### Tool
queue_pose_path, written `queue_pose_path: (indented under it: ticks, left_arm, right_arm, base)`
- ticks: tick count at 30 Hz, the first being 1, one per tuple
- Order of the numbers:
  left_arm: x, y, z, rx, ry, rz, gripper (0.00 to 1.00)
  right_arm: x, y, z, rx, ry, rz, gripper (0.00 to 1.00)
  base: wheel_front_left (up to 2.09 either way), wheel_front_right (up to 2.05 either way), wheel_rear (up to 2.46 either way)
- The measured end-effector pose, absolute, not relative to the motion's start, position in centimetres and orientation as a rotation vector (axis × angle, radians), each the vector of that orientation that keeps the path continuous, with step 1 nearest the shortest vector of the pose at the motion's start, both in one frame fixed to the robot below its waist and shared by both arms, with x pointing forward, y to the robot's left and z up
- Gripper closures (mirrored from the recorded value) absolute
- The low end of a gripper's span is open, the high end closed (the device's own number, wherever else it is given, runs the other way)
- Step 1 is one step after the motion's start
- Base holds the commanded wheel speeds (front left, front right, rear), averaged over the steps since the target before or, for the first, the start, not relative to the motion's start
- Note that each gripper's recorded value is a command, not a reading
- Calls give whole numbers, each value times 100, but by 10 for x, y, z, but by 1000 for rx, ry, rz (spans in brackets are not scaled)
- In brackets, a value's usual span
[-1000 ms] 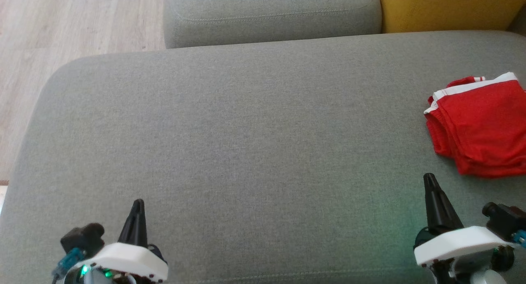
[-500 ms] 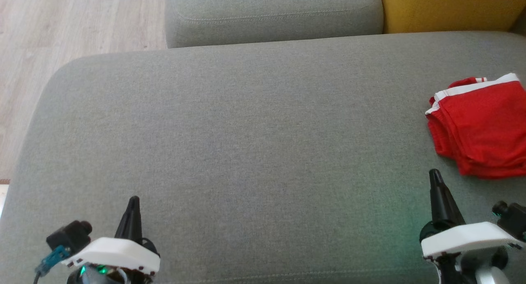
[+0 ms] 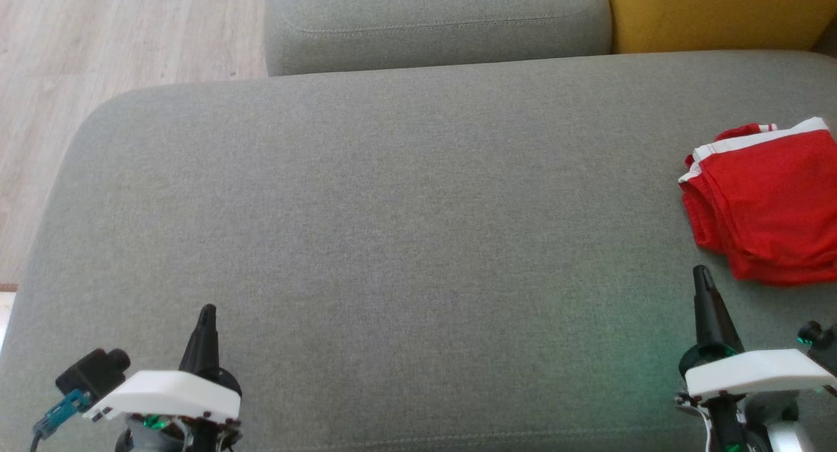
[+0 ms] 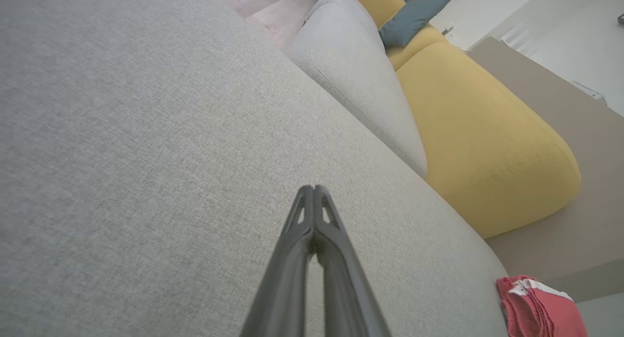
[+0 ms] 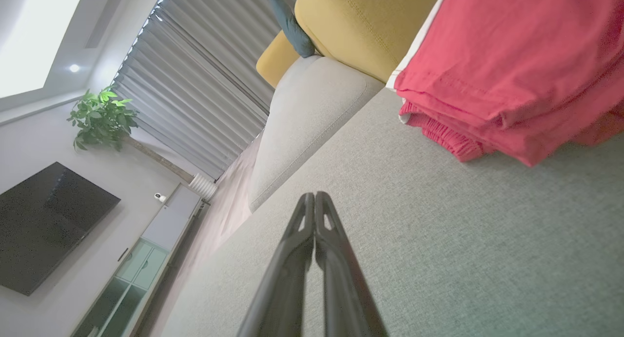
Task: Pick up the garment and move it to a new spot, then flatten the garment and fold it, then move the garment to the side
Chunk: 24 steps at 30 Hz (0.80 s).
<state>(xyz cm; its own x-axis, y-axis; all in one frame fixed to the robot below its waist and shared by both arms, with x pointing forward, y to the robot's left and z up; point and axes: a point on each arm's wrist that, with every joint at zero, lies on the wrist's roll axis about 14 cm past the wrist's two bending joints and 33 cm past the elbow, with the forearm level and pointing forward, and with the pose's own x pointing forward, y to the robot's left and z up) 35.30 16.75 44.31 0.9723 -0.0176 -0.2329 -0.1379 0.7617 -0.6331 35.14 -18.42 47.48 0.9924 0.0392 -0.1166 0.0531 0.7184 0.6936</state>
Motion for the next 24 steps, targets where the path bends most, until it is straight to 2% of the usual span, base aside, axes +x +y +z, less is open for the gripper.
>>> queue_pose_path:
  ticks: [24]
  left_arm:
    - [357,175,446,-1009,224,98,100]
  right_arm:
    - [356,-189,471,1051,123,-43,100]
  base:
    - [0,0,0]
